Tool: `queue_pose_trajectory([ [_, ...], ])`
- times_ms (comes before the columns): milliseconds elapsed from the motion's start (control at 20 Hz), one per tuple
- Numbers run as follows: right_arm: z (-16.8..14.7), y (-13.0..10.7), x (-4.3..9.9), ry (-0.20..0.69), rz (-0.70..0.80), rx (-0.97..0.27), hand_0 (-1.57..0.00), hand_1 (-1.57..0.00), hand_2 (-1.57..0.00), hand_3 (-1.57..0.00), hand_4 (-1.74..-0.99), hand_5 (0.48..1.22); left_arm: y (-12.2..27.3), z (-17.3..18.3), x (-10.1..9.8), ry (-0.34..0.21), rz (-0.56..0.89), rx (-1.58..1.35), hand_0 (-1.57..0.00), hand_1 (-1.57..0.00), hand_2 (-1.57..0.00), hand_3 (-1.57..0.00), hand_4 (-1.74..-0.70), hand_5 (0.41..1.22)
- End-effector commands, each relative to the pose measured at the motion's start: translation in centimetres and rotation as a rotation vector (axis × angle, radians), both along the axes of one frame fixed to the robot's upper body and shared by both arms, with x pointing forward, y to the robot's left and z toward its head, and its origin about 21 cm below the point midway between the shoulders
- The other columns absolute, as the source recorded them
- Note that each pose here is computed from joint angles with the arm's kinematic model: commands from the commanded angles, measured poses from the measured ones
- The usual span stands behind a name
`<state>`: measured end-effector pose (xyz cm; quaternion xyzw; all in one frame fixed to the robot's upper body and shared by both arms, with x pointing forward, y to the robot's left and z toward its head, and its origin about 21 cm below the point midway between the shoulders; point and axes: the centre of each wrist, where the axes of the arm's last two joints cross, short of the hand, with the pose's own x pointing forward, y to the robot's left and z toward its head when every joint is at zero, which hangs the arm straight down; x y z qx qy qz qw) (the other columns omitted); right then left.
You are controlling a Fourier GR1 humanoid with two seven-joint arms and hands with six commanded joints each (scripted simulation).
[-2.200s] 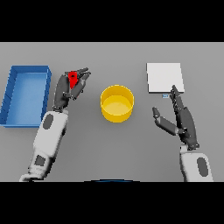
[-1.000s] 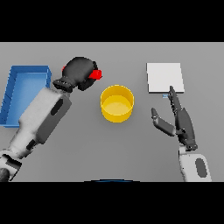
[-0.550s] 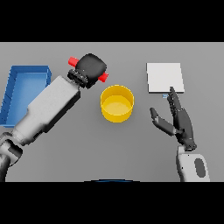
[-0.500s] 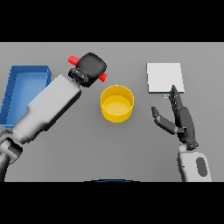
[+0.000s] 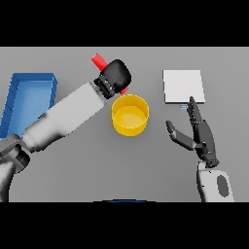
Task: Pick up the red beaker and tilt it to pour out 1 green nut into yellow bowl. Pick up the yellow bowl and place it on the metallic measuring scale.
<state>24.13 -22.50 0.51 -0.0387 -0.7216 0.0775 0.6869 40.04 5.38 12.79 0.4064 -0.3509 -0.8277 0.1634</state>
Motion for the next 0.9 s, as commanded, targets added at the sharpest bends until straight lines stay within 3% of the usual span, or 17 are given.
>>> queue_pose_trajectory([
  [0,0.0,-0.2,-0.2,-0.007,-0.002,0.003,0.00,0.00,0.00,0.00,-1.297,0.602,-0.3,-0.3,-0.1,-0.021,-0.019,0.025,-1.57,-1.57,-1.57,-1.51,-1.73,1.221],
  [200,0.2,-0.1,0.2,-0.007,-0.009,0.002,0.00,0.00,0.00,0.00,-1.283,0.602,-1.5,-0.7,-0.4,-0.085,-0.074,0.166,-1.57,-1.57,-1.57,-1.55,-1.74,1.221],
  [350,0.0,-0.3,0.2,-0.004,-0.009,-0.008,0.00,0.00,0.00,0.00,-1.290,0.607,-2.5,-0.7,-0.6,-0.078,-0.116,0.252,-1.57,-1.57,-1.57,-1.56,-1.74,1.221],
  [850,-0.3,0.2,-0.1,-0.010,-0.017,-0.037,0.00,0.00,0.00,0.00,-1.245,0.585,-4.3,-0.3,-0.7,-0.153,-0.153,0.416,-1.57,-1.57,-1.57,-1.57,-1.74,1.221],
])
